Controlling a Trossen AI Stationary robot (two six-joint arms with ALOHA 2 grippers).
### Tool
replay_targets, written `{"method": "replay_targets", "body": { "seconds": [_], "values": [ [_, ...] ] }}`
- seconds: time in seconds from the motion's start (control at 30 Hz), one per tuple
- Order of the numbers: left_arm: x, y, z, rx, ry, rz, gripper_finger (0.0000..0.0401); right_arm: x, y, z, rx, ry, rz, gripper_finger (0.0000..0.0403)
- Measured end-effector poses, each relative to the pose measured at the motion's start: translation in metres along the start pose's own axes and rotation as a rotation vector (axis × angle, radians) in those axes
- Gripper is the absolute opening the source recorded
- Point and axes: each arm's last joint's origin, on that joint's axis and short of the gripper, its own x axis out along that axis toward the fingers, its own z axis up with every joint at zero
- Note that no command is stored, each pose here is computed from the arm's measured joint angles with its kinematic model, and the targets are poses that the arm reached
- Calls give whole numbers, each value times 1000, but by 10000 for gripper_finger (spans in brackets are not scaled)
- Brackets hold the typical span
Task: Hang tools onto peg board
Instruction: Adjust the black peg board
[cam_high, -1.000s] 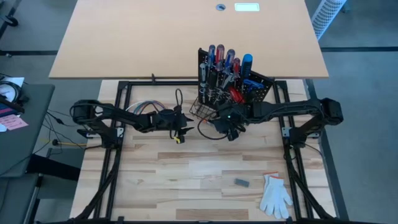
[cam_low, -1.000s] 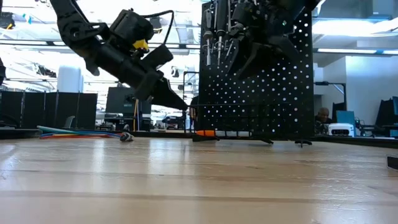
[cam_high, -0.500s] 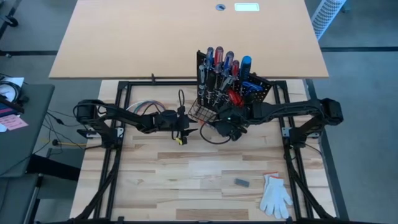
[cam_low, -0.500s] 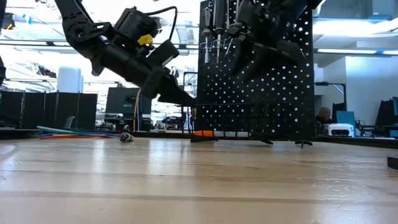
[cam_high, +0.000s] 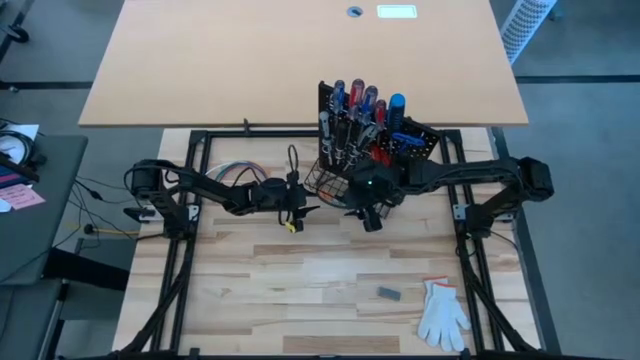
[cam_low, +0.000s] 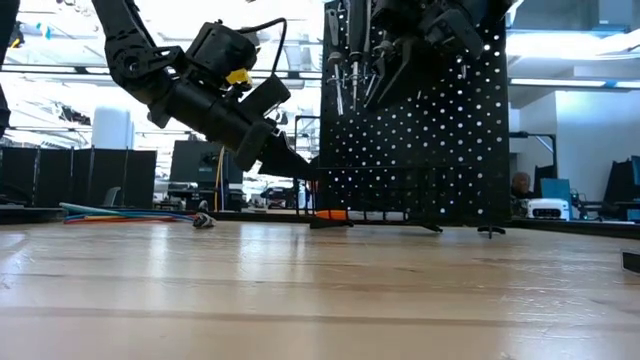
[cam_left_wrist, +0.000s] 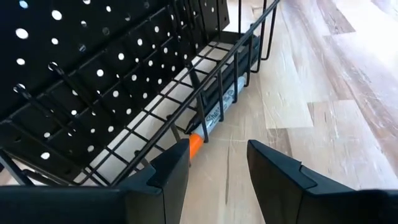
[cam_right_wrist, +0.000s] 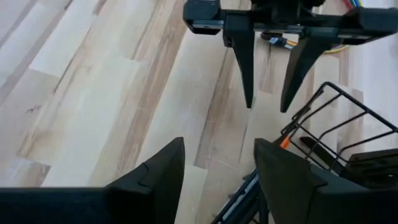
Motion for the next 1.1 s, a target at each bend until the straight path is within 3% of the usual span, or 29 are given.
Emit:
{"method": "replay_targets", "body": {
  "seconds": [0.17, 0.33, 0.57, 1.1],
  "values": [
    [0, 0, -1, 0, 7, -2, 155, 3, 0, -1, -2, 8, 7, 109],
    [0, -1, -1, -3, 7, -4, 155, 30, 4, -8, 4, 64, 71, 12],
    [0, -2, -1, -2, 13, -10, 155, 63, 17, -15, -22, 139, 121, 4],
    [-1, -9, 0, 7, 20, -22, 155, 55, 67, 0, -91, 162, 117, 5]
  ]
}}
